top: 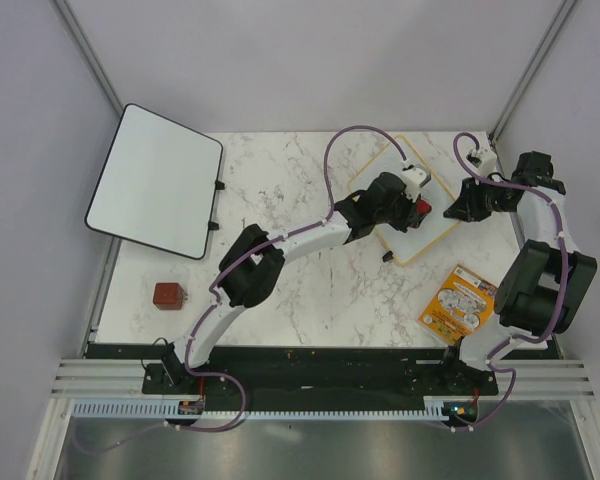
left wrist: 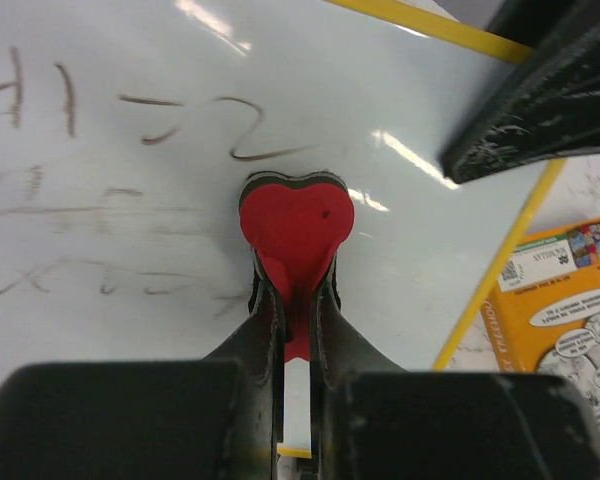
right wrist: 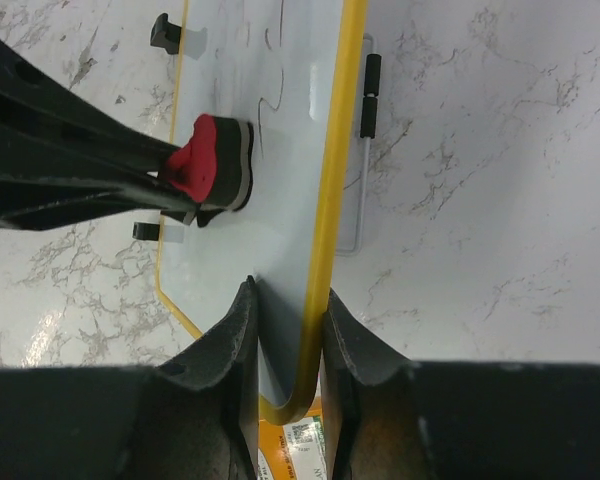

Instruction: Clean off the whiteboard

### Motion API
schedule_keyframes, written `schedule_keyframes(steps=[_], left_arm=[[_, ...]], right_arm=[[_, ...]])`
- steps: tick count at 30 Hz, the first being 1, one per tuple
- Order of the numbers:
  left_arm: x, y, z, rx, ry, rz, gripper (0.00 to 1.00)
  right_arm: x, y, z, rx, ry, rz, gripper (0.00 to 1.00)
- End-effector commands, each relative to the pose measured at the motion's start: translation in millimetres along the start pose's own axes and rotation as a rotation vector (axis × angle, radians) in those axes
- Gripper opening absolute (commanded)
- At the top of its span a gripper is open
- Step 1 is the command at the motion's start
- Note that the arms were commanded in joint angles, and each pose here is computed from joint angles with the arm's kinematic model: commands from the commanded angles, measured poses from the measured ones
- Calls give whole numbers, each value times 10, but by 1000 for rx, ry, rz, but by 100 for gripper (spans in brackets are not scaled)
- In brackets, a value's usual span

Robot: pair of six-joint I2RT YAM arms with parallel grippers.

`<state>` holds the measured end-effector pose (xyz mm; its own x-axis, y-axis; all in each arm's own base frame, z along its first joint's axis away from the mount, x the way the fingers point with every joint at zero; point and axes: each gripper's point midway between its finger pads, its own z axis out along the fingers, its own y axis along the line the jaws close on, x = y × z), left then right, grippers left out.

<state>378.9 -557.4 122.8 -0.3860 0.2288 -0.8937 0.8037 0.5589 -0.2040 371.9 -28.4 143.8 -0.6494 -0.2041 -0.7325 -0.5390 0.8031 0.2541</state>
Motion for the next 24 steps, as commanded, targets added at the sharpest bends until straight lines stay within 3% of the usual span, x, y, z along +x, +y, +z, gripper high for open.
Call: schedule_keyframes(steps=[1,10,14,19,24], left_arm=[[633,-91,74,43,156,-34,2],[445,1259,-138,-325,85,-299,2],[303,1633,-231,-410,30,-378,2],[258,1473,-74,-293,42,-403,2],[371,833,47,-161,85,-303,2]], right_arm=[[356,222,109,-74,138,-62,0],[346,232,99,-73,135,-64,0],[332,246,101,-82,125,-60,0],[315,264,101,-87,119,-59,0],[323,259,90,-80,124,-62,0]])
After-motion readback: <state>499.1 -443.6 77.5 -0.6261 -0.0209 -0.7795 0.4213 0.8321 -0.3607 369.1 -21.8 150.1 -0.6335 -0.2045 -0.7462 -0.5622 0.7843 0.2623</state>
